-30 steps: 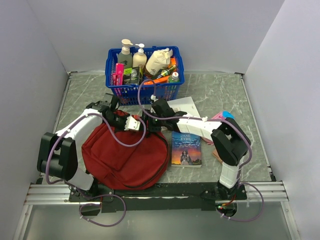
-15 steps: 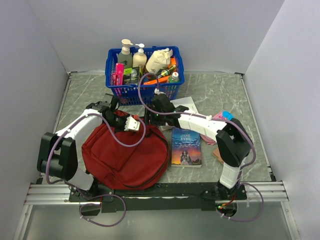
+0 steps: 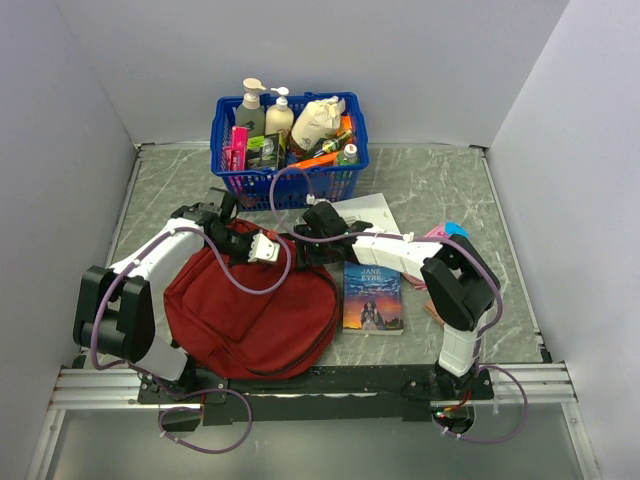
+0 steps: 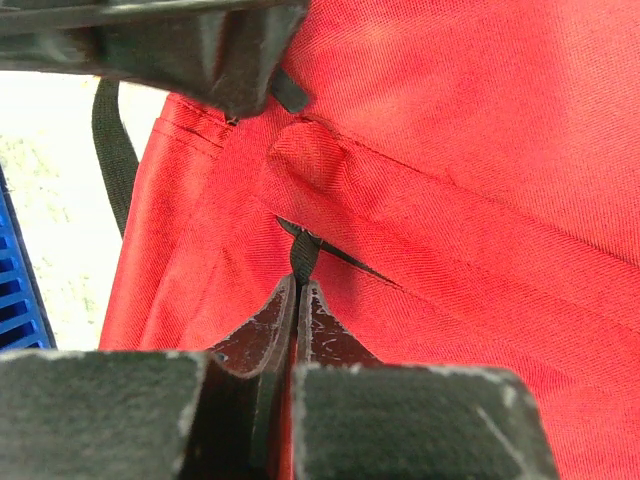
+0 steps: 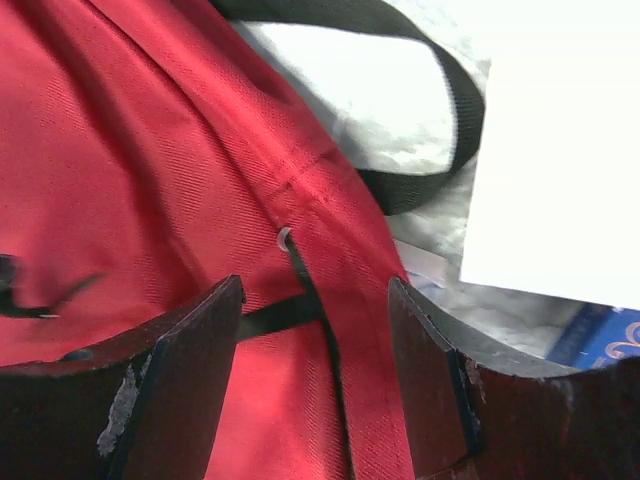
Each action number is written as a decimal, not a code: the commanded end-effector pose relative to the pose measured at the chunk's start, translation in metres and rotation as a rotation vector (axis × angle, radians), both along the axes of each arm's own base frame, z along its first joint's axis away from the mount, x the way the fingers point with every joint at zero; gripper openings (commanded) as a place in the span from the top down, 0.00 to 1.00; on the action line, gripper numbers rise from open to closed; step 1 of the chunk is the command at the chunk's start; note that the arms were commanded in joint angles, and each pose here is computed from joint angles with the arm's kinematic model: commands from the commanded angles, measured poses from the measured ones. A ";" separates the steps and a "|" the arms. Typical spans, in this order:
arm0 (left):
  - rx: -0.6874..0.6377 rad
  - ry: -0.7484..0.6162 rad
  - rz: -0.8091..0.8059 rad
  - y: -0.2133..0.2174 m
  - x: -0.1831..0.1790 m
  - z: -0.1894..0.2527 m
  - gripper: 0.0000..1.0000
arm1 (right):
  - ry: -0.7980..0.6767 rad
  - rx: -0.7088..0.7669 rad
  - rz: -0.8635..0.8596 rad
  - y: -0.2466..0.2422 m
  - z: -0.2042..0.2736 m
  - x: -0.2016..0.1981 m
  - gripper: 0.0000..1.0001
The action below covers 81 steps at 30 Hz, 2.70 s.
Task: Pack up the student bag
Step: Unzip the student bag at the center of the board.
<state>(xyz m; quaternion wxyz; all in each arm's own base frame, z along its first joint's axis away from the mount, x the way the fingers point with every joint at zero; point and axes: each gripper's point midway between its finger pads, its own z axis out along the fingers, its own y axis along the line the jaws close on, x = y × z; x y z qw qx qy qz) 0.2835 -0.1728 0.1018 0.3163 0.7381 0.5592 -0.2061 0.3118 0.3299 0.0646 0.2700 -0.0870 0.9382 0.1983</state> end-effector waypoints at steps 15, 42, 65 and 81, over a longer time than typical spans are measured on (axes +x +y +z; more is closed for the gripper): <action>-0.072 -0.026 -0.037 -0.008 -0.009 0.033 0.99 | -0.207 -0.204 0.095 -0.019 0.019 0.030 0.28; 0.042 -0.018 0.007 0.023 -0.017 0.006 0.99 | -0.200 0.027 0.039 -0.036 0.066 0.048 1.00; 0.122 0.089 0.031 0.066 -0.116 -0.003 0.99 | -0.266 -0.160 -0.209 -0.074 0.087 0.093 0.37; -0.048 0.024 0.116 0.044 -0.106 0.015 0.94 | 0.084 -0.020 -0.064 0.044 0.081 -0.049 0.29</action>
